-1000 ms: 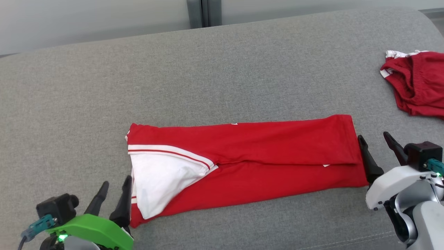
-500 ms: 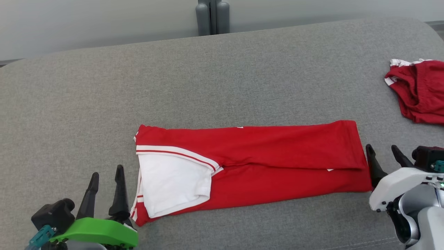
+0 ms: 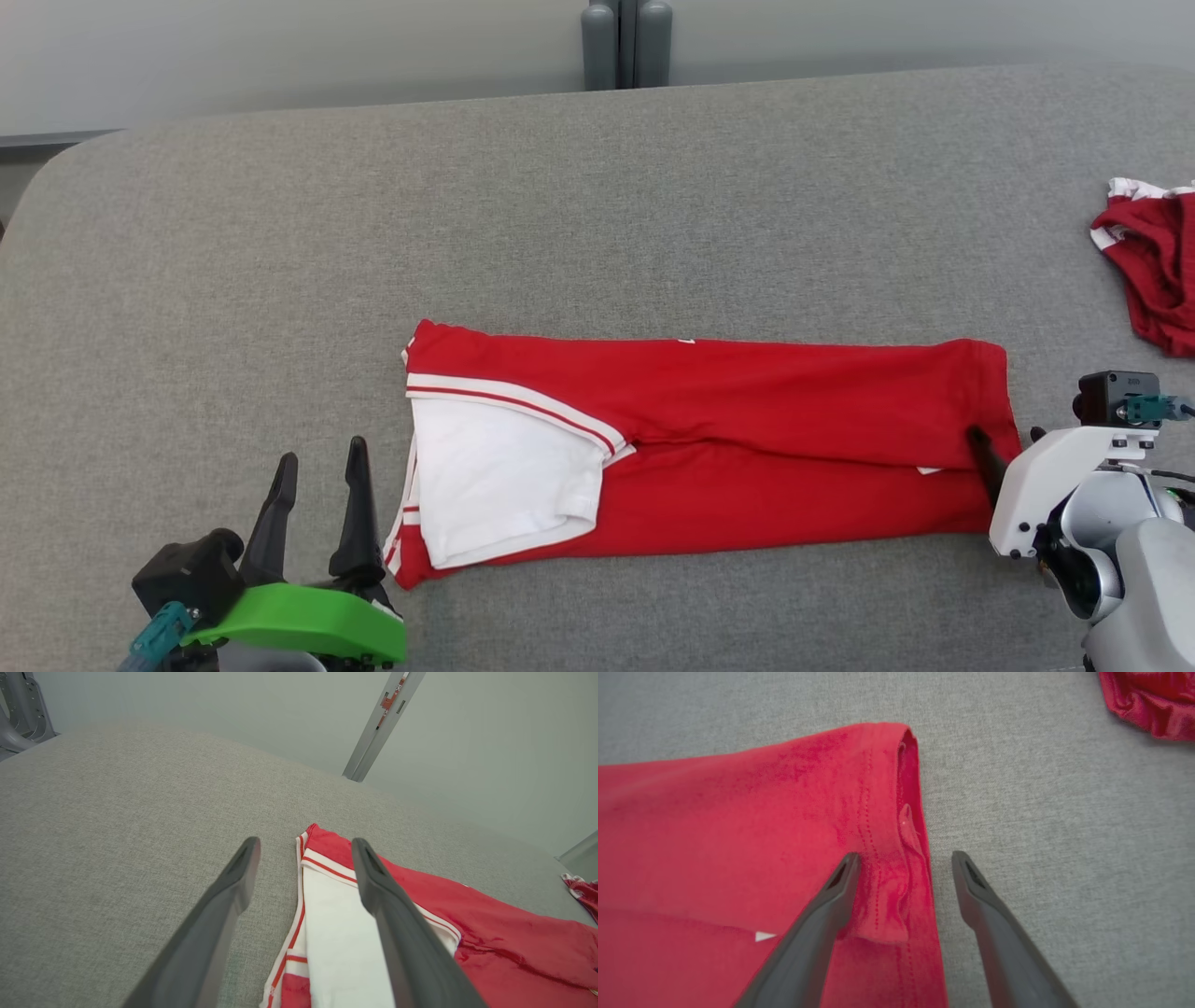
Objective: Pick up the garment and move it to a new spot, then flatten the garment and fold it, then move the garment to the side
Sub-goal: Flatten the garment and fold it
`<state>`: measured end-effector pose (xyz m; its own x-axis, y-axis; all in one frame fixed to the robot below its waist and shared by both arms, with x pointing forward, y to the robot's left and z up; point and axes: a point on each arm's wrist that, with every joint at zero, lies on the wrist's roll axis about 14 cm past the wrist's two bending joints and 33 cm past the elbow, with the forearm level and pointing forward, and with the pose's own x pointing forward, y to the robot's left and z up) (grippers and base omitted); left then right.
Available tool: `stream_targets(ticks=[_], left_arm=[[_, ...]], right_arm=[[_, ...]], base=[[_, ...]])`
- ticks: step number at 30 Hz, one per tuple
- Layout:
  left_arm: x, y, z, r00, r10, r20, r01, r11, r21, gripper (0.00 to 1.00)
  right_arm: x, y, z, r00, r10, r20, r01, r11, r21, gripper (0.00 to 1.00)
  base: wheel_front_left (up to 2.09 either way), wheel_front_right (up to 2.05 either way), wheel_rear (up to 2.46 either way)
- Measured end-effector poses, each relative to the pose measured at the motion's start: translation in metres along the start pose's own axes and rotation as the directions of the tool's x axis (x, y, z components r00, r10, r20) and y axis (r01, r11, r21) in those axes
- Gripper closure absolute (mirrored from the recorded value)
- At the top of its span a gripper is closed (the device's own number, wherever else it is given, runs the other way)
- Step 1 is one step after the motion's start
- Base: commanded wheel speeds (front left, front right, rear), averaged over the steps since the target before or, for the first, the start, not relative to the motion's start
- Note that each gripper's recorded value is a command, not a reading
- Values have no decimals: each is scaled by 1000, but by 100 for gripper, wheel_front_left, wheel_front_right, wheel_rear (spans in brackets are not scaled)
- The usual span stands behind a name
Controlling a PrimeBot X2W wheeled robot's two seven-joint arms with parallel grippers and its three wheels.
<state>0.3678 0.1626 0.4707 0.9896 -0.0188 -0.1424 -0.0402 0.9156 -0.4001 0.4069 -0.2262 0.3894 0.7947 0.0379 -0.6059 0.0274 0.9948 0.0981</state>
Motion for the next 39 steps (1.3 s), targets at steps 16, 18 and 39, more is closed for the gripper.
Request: stream_targets(ticks=[16, 18, 39], left_arm=[[2, -4, 1, 1000, -13, -1, 13, 1000, 12, 0], [3, -6, 2, 1000, -18, -1, 18, 1000, 16, 0], [8, -29, 4, 997, -83, 8, 83, 996, 29, 0]], right_arm=[[10, 1, -7, 998, 23, -54, -19, 997, 74, 100], [8, -3, -2, 999, 15, -36, -12, 997, 81, 100], [-37, -8, 58, 981, 78, 177, -103, 985, 139, 100]], base=[[0, 0, 0], [0, 0, 0], [0, 0, 0]])
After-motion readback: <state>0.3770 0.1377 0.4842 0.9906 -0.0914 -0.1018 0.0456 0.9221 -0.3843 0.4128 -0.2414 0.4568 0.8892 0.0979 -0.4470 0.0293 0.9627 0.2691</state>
